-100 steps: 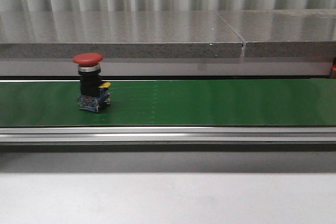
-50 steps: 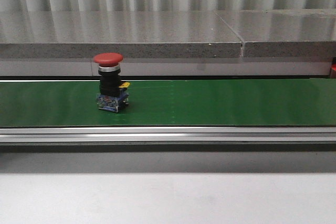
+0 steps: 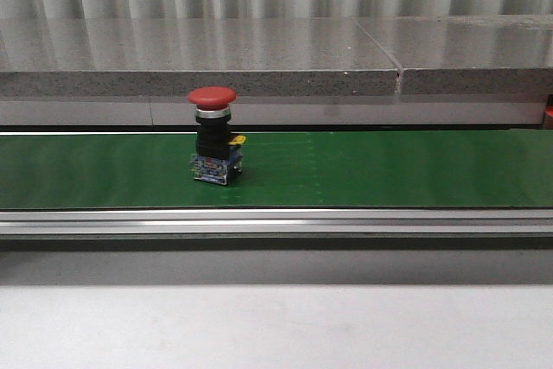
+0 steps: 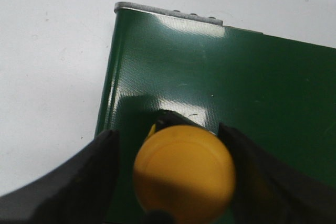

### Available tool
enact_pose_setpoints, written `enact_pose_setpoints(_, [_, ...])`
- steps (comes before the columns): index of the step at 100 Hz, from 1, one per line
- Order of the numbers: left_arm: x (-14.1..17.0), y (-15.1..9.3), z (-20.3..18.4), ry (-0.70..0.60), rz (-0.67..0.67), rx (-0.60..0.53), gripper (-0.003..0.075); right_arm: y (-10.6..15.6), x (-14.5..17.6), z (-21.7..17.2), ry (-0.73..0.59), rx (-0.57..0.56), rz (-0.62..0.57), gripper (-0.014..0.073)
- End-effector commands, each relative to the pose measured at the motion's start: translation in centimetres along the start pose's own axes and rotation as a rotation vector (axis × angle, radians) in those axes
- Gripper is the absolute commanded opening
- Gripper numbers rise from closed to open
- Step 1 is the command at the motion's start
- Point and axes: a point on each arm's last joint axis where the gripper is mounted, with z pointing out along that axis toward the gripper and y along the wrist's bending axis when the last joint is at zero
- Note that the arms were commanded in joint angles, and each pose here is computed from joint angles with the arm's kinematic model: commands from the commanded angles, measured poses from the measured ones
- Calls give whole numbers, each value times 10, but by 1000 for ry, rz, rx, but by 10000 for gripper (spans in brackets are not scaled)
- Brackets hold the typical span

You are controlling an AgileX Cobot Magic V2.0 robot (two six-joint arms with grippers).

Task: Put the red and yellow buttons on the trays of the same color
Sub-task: 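Lower the yellow-capped button onto the belt start and open the left gripper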

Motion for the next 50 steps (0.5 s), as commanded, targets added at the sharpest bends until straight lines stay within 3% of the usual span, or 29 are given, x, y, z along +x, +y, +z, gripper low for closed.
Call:
enact_pose_setpoints(1, [-9,-6,-14,-78,-8,20,538,0,-14,-5,-100,9,-10,-67])
enact_pose_setpoints(27, [-8,-12,-18,-87,-15,80,556,0,-14,-5,-100,9,-10,-67])
enact_pose_setpoints(50, [-8,-24,-52,-197,21,175,556,0,-14,-5,-100,9,-10,-67])
